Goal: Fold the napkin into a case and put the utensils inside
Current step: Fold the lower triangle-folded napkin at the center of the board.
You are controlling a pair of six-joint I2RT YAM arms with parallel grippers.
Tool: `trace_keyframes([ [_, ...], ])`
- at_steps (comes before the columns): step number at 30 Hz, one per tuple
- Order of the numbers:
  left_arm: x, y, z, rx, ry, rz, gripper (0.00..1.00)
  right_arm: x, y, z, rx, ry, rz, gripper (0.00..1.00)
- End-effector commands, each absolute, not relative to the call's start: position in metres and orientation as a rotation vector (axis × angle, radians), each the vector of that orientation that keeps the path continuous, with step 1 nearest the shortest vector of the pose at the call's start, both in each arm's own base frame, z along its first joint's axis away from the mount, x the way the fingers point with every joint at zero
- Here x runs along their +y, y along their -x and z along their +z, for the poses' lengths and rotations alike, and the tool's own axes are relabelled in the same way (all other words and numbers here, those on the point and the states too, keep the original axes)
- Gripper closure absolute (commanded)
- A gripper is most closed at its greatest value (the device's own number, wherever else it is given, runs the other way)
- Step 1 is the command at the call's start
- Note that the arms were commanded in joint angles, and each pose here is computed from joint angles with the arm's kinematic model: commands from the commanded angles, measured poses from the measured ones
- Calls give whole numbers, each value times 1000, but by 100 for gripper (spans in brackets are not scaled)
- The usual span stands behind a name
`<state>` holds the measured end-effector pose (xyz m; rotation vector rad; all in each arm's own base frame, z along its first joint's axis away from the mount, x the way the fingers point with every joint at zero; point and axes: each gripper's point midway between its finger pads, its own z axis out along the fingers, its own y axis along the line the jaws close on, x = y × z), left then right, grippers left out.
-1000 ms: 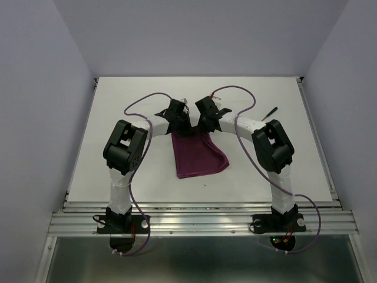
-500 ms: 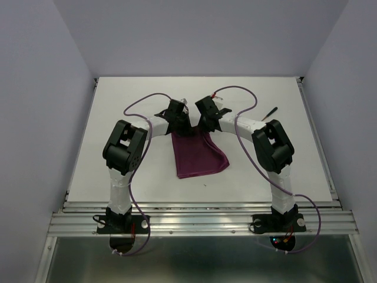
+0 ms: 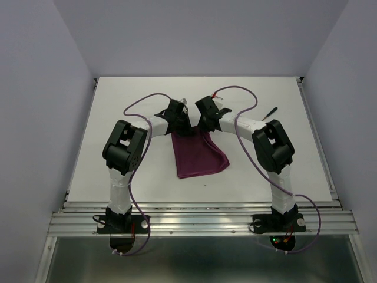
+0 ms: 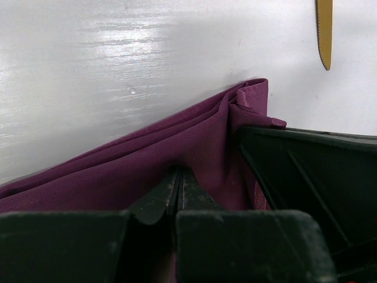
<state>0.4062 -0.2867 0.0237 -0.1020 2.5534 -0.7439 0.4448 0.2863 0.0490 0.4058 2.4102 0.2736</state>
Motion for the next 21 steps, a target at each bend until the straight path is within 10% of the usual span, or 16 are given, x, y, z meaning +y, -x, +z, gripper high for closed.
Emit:
trace_keyframes([
  [1, -259, -370, -24, 2733, 113, -578, 100, 304, -459, 96, 2302, -419, 368, 99],
  [21, -259, -369, -27, 2739, 112, -583, 100, 312, -466, 78, 2323, -428, 336, 99],
])
